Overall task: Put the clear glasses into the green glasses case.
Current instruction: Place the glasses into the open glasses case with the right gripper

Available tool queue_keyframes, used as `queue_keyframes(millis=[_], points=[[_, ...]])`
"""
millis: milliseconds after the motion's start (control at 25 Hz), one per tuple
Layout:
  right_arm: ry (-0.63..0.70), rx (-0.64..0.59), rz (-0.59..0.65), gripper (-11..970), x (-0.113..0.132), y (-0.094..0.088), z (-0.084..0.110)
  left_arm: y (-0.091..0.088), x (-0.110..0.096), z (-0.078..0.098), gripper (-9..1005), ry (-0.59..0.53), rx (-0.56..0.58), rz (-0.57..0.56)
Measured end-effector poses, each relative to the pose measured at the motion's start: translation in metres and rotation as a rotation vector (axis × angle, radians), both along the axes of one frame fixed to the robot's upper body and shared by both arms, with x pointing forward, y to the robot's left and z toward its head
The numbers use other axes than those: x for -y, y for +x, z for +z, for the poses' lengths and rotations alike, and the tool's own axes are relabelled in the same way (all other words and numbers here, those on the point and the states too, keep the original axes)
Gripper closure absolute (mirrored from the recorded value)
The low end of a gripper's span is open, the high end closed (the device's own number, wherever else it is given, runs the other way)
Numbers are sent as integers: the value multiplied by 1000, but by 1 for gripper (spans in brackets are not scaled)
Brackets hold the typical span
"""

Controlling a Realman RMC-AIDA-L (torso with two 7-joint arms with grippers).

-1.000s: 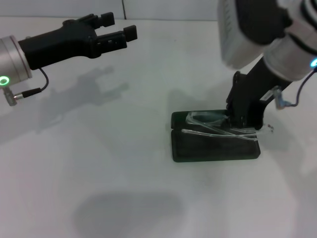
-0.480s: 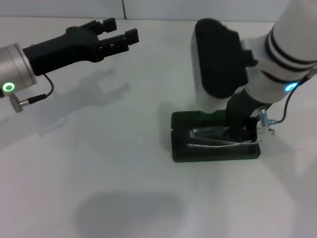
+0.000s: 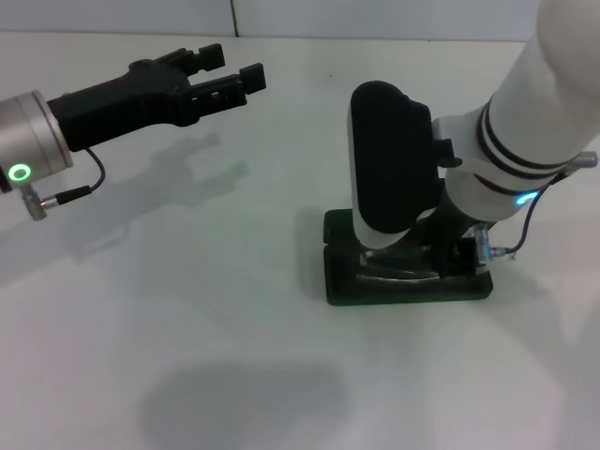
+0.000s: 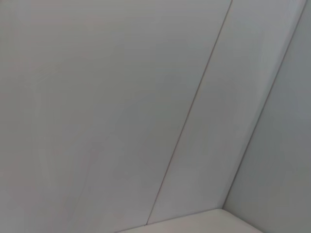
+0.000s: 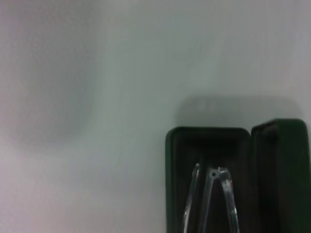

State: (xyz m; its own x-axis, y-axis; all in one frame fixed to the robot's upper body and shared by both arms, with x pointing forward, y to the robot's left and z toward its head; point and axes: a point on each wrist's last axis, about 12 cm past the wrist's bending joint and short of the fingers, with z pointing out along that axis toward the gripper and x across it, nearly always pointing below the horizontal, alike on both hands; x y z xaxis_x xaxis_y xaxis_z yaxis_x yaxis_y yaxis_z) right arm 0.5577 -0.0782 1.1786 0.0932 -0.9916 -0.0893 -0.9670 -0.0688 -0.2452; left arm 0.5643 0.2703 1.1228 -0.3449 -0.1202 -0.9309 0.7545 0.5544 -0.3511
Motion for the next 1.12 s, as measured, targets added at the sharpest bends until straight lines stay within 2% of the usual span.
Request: queue_keyframes(millis=[280,600,1120], points=[[13,25,26,872,-7,-4,-7,-1,-1,-2,111,8,-5,-5],[18,42,34,873,-12,-5,-6,-2,-1,-1,111,7,-3,-15],[-31,86,51,843,-15,-8,-11,-2,0,-2,112,23,0,-21]])
